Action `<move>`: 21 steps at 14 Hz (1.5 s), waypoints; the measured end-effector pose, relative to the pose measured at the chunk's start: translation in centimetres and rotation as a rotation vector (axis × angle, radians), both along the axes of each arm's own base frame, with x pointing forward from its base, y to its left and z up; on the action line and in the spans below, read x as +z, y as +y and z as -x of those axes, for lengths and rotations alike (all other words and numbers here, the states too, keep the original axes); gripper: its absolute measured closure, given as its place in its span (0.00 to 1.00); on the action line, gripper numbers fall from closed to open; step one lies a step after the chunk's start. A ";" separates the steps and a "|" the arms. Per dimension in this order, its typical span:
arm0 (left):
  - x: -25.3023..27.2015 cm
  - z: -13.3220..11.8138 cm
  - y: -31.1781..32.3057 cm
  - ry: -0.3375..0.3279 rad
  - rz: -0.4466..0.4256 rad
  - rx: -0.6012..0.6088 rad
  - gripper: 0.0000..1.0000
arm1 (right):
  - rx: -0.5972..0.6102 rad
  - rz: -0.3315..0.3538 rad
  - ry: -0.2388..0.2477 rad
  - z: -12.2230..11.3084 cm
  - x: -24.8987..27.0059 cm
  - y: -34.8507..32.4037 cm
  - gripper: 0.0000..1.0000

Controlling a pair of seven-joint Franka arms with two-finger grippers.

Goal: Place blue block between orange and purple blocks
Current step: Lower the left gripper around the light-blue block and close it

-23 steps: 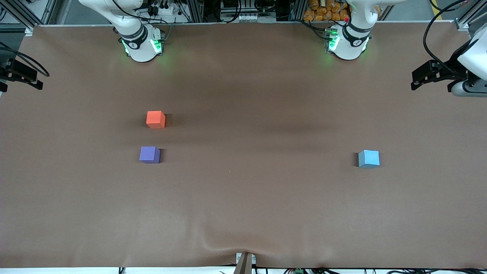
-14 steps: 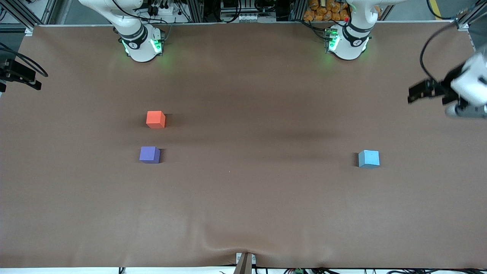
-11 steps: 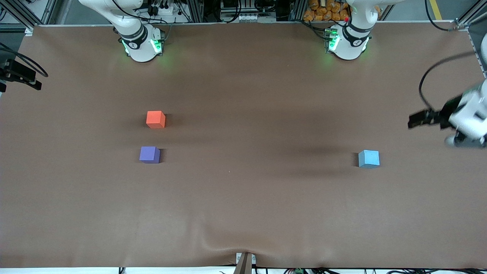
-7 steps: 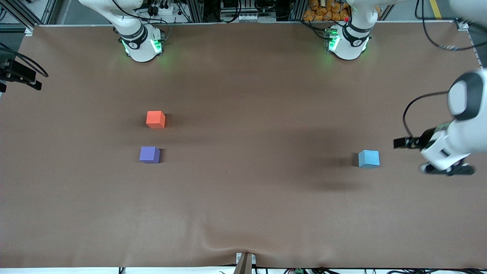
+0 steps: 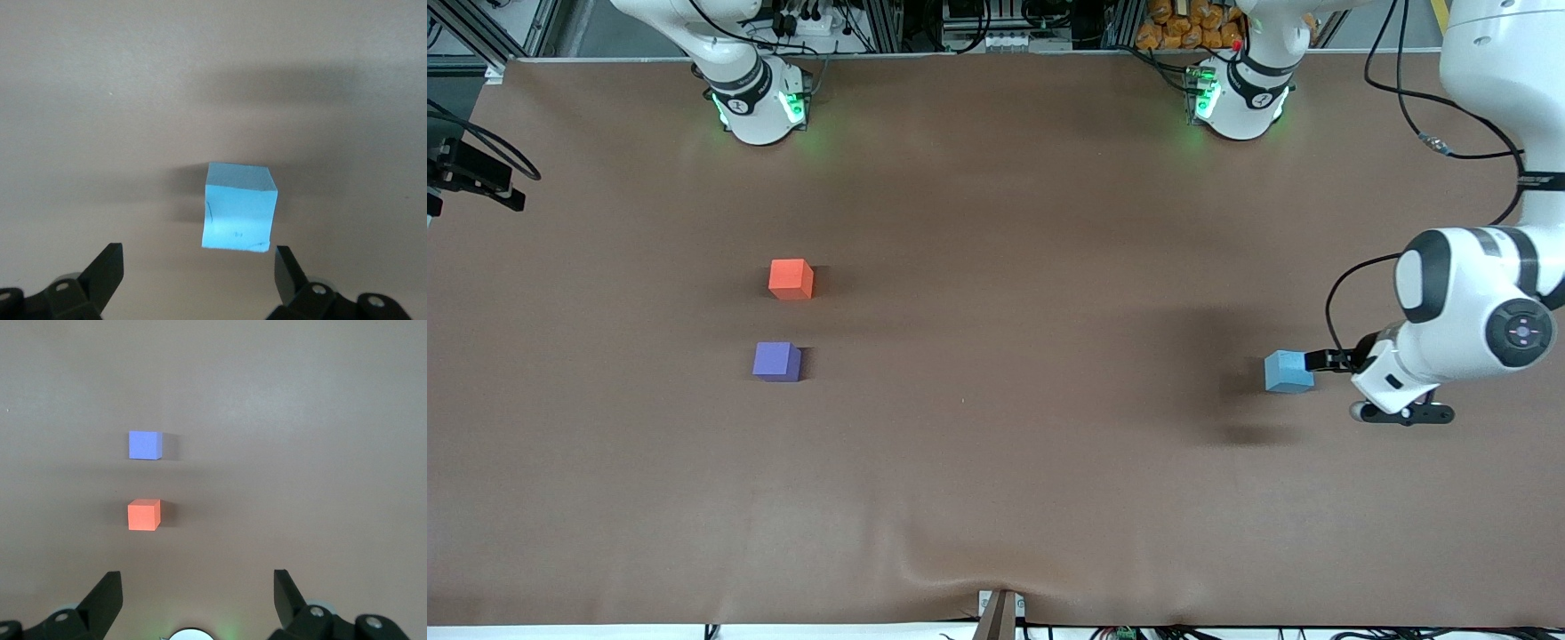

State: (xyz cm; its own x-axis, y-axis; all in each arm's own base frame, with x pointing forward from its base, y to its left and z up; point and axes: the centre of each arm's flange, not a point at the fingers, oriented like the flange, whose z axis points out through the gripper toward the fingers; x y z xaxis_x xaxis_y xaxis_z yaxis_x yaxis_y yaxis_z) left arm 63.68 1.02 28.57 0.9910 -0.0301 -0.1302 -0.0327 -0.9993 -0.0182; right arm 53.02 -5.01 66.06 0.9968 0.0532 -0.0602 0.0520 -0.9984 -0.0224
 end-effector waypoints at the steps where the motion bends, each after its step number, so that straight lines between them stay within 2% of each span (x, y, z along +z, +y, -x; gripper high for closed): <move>1: -1.0 0.4 -0.1 -0.012 0.002 -0.002 0.00 | 0.000 0.000 0.000 0.0 0.0 0.0 0.00; 5: -4.1 1.7 -0.5 -0.007 0.008 -0.008 0.00 | 0.001 0.000 0.000 0.0 0.0 0.0 0.00; 12: -6.6 2.0 -0.6 0.013 0.001 -0.024 0.00 | 0.002 0.000 0.000 0.0 0.0 0.1 0.00; 21: -5.9 1.2 -0.8 -0.029 0.004 -0.026 0.00 | 0.002 -0.001 0.002 0.0 0.0 0.1 0.00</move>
State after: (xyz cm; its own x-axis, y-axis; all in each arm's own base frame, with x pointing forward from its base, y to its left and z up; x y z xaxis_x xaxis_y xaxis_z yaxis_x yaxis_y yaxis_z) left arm 62.46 0.18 22.69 0.9932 -0.0567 -0.1017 -0.0586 -0.9982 -0.0153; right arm 53.01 -4.91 66.04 0.9966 0.0550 -0.0618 0.0537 -0.9983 -0.0231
